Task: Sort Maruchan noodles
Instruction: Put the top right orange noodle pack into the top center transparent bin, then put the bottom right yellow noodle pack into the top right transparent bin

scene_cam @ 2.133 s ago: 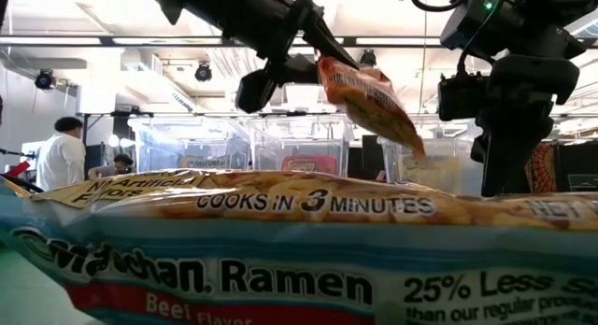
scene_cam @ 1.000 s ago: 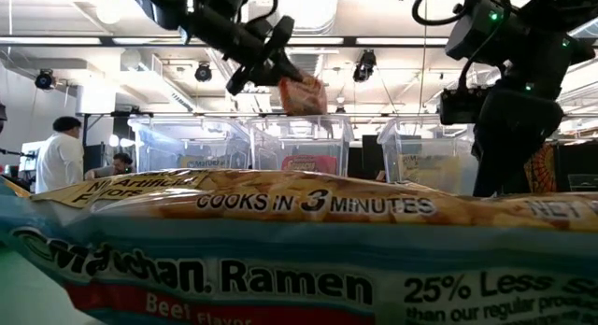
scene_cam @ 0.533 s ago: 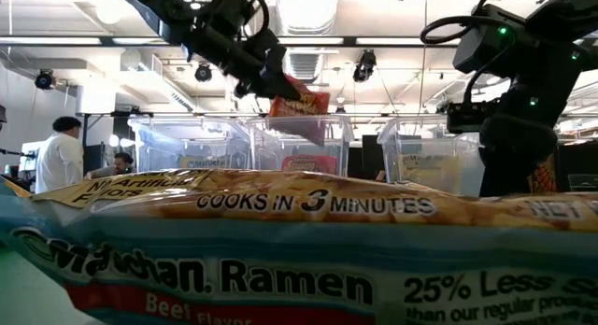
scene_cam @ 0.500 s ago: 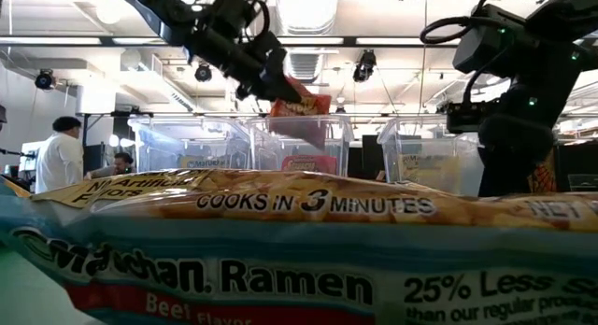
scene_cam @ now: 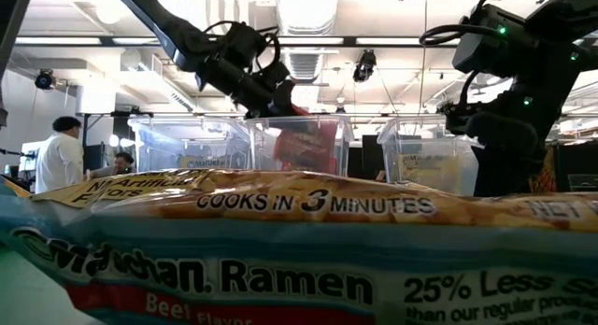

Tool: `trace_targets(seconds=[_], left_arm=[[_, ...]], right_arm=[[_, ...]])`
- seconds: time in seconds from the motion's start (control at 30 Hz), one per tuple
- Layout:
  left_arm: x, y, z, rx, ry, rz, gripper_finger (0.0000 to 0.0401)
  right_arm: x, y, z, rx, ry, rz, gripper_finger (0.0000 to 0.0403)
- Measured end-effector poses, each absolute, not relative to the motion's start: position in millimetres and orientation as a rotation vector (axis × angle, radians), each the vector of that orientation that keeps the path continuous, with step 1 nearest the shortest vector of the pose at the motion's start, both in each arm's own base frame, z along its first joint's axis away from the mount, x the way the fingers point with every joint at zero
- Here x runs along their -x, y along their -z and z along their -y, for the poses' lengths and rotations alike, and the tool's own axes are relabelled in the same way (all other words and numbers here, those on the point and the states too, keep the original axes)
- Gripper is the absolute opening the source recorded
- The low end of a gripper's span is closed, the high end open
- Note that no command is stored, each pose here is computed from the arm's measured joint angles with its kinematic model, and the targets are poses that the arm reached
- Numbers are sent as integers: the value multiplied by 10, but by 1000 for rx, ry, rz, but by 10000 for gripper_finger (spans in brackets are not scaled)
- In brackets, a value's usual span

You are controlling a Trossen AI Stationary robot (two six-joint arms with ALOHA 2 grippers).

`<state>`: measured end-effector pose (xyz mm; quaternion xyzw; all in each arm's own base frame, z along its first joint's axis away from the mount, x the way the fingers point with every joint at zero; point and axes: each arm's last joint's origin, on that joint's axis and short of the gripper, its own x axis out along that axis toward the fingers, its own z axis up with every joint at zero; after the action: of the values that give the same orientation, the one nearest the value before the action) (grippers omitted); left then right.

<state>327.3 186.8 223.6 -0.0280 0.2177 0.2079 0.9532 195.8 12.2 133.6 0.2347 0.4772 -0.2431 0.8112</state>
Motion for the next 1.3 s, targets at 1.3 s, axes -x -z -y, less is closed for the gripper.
trace_targets(seconds=[1.3], left_arm=[[-3606,-2818,-1918,218,-403,-484,170]], right_arm=[[-1957,-1333,-135,-574,511,-1031,102]])
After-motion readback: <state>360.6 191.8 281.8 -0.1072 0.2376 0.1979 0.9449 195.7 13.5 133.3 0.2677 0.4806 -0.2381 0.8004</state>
